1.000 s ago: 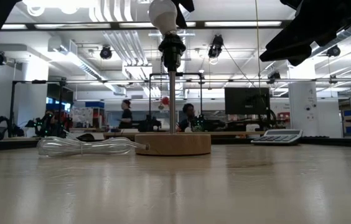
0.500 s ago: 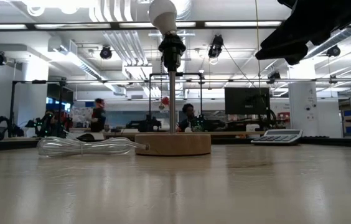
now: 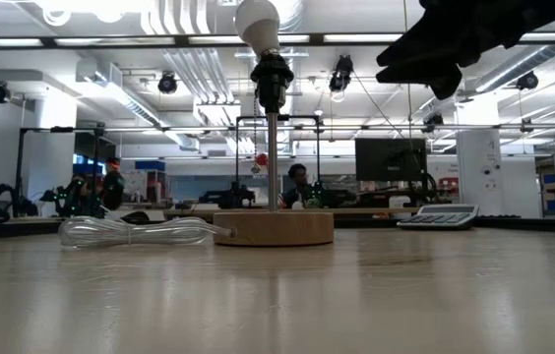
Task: Screw lightbulb
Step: Insert the lightbulb into the brown lamp
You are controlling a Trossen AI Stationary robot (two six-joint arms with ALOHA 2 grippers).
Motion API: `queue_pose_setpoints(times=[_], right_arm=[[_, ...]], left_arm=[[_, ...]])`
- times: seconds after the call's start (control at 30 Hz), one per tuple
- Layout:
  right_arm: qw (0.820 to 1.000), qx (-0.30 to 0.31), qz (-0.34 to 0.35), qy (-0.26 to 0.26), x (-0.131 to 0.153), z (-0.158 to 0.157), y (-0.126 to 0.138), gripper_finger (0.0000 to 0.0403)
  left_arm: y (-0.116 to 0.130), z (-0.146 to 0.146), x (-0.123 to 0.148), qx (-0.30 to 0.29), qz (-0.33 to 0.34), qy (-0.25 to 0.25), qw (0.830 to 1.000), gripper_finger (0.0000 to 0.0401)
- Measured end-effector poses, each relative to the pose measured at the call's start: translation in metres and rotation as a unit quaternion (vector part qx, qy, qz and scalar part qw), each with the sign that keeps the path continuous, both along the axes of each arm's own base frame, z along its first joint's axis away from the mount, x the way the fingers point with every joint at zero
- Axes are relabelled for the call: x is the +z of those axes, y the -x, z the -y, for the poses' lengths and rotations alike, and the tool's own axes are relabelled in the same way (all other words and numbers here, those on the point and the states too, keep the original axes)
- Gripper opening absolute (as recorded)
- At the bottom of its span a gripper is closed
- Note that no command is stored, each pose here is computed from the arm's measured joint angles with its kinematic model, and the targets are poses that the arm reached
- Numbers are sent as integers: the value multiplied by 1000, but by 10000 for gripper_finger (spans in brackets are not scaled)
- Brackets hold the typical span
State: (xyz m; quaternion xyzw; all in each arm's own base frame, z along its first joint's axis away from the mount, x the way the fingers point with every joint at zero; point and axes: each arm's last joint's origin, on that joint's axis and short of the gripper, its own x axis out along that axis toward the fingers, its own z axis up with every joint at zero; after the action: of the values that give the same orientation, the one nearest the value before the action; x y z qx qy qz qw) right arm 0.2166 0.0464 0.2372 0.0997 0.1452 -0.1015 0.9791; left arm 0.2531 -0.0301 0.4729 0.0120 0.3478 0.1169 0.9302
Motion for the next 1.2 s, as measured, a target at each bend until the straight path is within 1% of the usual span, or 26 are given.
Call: queue_pose_setpoints(times=[0.2, 0.3, 0.4, 0.5, 0.57, 0.67, 0.77, 0.83, 0.93, 1.1, 1.2], right_arm=[[1000, -5, 4, -20, 0, 0, 0, 158], [1000, -8, 5, -30, 0, 0, 0, 154], [999, -8, 8, -31, 1, -1, 0, 151], [999, -8, 23, -35, 3, -1, -1, 154], [998, -8, 43, -41, 7, -1, -2, 158], [997, -7, 62, -46, 11, -1, -3, 162], [997, -20, 71, -32, 13, 1, -4, 162], [996, -39, 83, -19, 15, 5, -4, 161], [993, -53, 103, -16, 19, 12, -6, 161], [992, -47, 108, -36, 20, 22, -9, 162], [992, -43, 109, -38, 21, 25, -10, 159]], left_arm=[[-7, 17, -44, -3, 11, -17, 1000, 244], [-8, 22, -68, 17, 22, -20, 999, 242], [-5, 26, -91, 27, 28, -13, 999, 242], [2, 28, -108, 25, 27, -8, 999, 242], [9, 26, -113, 28, 32, -8, 999, 242], [18, 20, -117, 51, 49, -26, 997, 246], [23, 18, -121, 63, 77, -29, 995, 250], [23, 18, -125, 48, 95, -31, 994, 253], [21, 19, -133, 28, 109, -44, 993, 256], [18, 14, -144, 35, 107, -54, 992, 252], [17, 13, -148, 38, 108, -55, 992, 248]])
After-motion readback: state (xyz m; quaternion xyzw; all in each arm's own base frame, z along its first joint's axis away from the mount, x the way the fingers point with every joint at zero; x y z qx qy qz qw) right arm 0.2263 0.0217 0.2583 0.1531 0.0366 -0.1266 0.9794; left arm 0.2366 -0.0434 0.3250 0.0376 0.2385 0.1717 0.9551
